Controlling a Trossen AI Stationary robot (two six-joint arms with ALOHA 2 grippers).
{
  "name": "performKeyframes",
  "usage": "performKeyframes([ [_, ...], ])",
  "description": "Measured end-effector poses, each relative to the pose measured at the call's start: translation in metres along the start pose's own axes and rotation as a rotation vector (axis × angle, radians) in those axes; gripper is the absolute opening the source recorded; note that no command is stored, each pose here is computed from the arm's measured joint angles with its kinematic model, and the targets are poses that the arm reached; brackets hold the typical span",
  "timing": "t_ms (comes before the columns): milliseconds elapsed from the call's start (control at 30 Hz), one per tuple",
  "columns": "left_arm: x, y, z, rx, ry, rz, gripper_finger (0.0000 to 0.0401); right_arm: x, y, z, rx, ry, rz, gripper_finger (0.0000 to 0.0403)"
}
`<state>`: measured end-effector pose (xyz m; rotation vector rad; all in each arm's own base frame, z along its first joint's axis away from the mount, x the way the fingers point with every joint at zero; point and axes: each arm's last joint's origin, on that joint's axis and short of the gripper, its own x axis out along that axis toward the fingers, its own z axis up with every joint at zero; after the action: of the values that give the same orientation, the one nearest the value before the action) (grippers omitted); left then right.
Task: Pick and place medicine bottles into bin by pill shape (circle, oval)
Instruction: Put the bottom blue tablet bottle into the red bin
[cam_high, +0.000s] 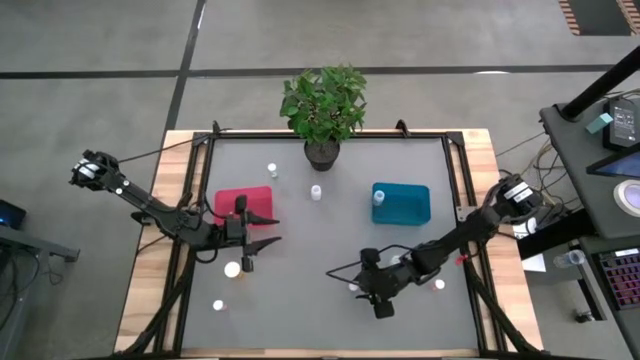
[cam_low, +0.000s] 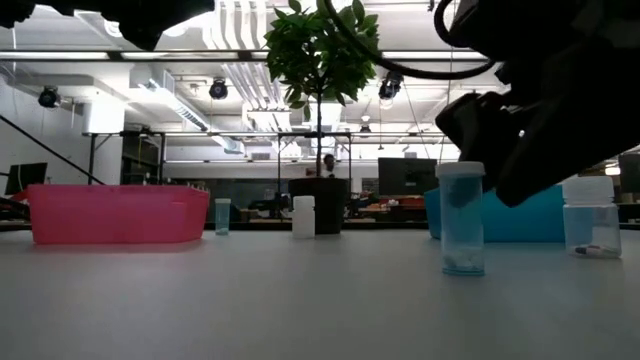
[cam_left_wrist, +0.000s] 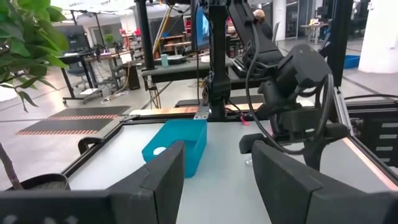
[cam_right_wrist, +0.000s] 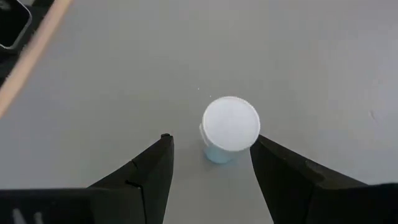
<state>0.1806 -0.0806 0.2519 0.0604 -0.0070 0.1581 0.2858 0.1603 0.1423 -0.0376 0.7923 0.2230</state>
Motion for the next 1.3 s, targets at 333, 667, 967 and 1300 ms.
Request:
performKeyframes([
  [333, 0.0, 0.0, 0.0, 0.002, 0.002, 0.002, 0.0168, 0.004, -0.006, 0.005, -0.015, -0.024, -0.012, 0.0154],
  [667, 0.001, -0.001, -0.001, 0.002, 0.007, 0.002, 0.0168, 0.002, -0.007, 0.006, -0.013, -0.029, -0.011, 0.0095],
  [967, 0.001, 0.0, -0.002, -0.003, 0.009, 0.003, 0.0168, -0.028, -0.035, 0.047, 0.044, -0.135, -0.062, 0.0104],
  [1300, -0.002, 0.002, -0.003, 0.017, 0.037, 0.002, 0.0169, -0.055, -0.084, 0.13, -0.061, -0.171, -0.195, 0.0103],
])
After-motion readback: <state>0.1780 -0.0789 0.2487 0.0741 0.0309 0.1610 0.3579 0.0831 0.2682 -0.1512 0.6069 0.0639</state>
